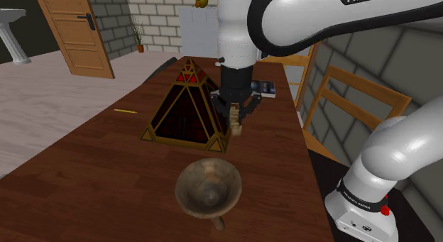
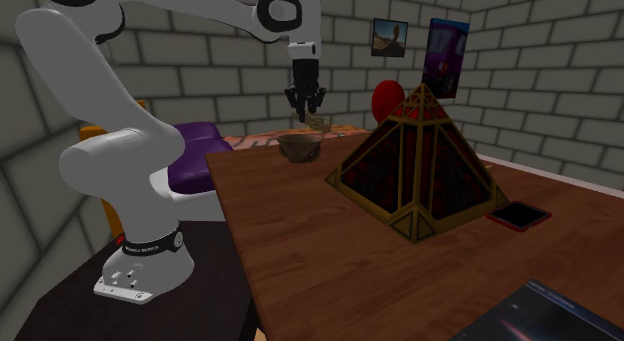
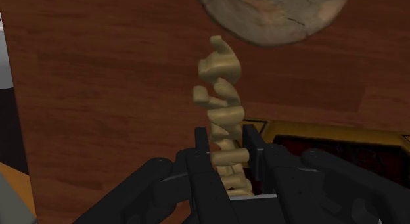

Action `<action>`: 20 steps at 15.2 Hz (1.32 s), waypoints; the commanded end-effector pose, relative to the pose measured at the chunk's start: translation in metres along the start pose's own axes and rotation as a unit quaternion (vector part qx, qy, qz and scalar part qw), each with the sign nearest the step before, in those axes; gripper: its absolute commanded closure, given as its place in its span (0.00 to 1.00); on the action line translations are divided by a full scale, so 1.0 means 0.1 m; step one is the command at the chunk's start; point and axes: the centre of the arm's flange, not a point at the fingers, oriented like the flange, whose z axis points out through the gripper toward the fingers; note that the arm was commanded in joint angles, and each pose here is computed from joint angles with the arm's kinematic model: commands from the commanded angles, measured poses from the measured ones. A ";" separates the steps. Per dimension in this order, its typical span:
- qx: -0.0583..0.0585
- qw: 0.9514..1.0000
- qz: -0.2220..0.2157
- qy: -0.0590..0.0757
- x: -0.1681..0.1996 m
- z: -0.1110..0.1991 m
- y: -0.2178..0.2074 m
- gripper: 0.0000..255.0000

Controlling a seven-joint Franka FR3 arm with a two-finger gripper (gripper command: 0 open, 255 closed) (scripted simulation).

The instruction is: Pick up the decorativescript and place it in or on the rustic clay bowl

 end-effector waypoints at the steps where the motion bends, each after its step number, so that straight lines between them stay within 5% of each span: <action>1: 0.000 1.000 0.001 0.000 -0.26 -0.01 -0.07 1.00; 11: 0.000 1.000 0.001 0.000 -1.54 -0.10 -0.56 1.00; 20: 0.000 1.000 0.001 0.000 -1.56 0.37 -0.57 1.00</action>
